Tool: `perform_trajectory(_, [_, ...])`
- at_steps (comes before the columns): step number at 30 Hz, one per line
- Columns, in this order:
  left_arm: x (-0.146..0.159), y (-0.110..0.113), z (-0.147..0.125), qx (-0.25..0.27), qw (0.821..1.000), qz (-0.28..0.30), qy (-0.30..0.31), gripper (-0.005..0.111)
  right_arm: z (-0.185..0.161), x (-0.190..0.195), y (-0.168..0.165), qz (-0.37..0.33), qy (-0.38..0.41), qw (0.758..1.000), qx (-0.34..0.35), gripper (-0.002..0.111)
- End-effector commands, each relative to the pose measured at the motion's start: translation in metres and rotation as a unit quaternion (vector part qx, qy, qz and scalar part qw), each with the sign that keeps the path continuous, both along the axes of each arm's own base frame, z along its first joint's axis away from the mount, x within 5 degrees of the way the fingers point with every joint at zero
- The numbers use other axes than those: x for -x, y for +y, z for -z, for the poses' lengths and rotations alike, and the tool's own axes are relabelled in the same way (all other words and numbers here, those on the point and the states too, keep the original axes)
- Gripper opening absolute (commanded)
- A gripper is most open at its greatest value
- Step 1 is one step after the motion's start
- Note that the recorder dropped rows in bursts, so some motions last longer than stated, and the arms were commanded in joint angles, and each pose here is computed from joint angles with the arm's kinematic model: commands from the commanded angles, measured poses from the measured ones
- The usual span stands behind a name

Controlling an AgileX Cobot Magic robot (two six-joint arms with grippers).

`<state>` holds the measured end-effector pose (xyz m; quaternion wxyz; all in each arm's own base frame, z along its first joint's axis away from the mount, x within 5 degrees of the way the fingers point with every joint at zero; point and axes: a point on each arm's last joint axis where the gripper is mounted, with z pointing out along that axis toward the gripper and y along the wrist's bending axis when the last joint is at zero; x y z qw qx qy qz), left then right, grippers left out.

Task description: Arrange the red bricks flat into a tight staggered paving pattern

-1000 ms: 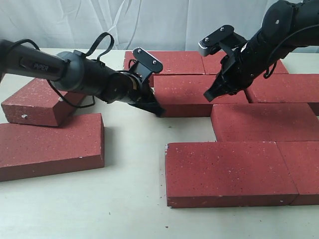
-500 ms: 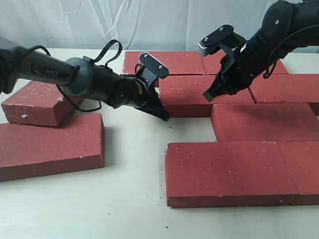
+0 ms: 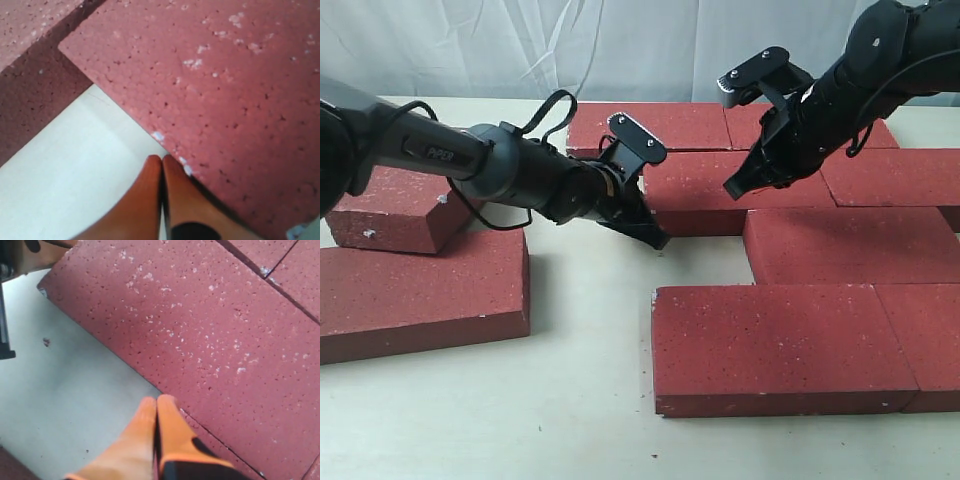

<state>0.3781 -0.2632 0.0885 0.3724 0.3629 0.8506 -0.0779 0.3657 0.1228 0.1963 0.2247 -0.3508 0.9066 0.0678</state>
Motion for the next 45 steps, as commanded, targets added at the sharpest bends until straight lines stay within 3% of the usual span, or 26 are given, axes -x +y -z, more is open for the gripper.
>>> perform_trajectory(1, [0.001, -0.006, -0.002, 0.003, 1.000, 0.011, -0.010, 0.000, -0.005, -0.002, -0.001, 0.005, -0.010, 1.000, -0.004, -0.001])
perform_trajectory(4, [-0.001, -0.001, -0.002, -0.007, 1.000, 0.009, -0.007, 0.000, -0.005, -0.002, -0.001, 0.005, -0.010, 1.000, -0.004, -0.001])
perform_trajectory(10, [-0.018, 0.032, -0.019, -0.022, 0.999, -0.026, 0.000, 0.000, -0.004, -0.002, -0.001, 0.008, -0.012, 1.000, -0.008, -0.001])
perform_trajectory(14, [-0.019, 0.055, -0.054, -0.042, 0.998, -0.053, 0.017, 0.000, -0.005, -0.004, 0.001, 0.019, -0.015, 0.999, -0.024, -0.001])
perform_trajectory(18, [0.008, 0.073, -0.120, -0.091, 0.994, -0.048, 0.024, 0.000, -0.006, -0.003, 0.005, 0.039, -0.006, 0.998, -0.058, -0.001])
perform_trajectory(21, [0.028, 0.094, -0.138, -0.108, 0.993, -0.052, 0.014, 0.000, -0.007, 0.002, 0.018, -0.011, -0.006, 0.997, -0.070, -0.001])
perform_trajectory(25, [0.049, 0.154, -0.156, -0.080, 0.986, -0.144, 0.024, 0.000, -0.009, 0.024, 0.065, -0.128, -0.010, 0.988, -0.084, -0.001])
perform_trajectory(29, [0.063, 0.213, -0.157, -0.049, 0.969, -0.243, 0.024, 0.000, -0.010, 0.036, 0.088, -0.158, -0.019, 0.984, -0.083, -0.001])
perform_trajectory(33, [0.071, 0.255, -0.146, -0.025, 0.951, -0.309, 0.012, 0.000, -0.010, 0.044, 0.101, -0.173, -0.017, 0.981, -0.088, -0.001])
perform_trajectory(38, [0.077, 0.307, -0.131, 0.022, 0.915, -0.402, -0.005, 0.000, -0.011, 0.051, 0.112, -0.185, -0.018, 0.978, -0.091, -0.001])
perform_trajectory(40, [0.078, 0.321, -0.124, 0.055, 0.896, -0.440, -0.006, 0.000, -0.011, 0.053, 0.115, -0.188, -0.018, 0.978, -0.093, -0.001])
perform_trajectory(45, [0.070, 0.327, -0.103, 0.055, 0.892, -0.448, 0.005, 0.000, -0.011, 0.052, 0.115, -0.186, -0.023, 0.978, -0.093, -0.001])
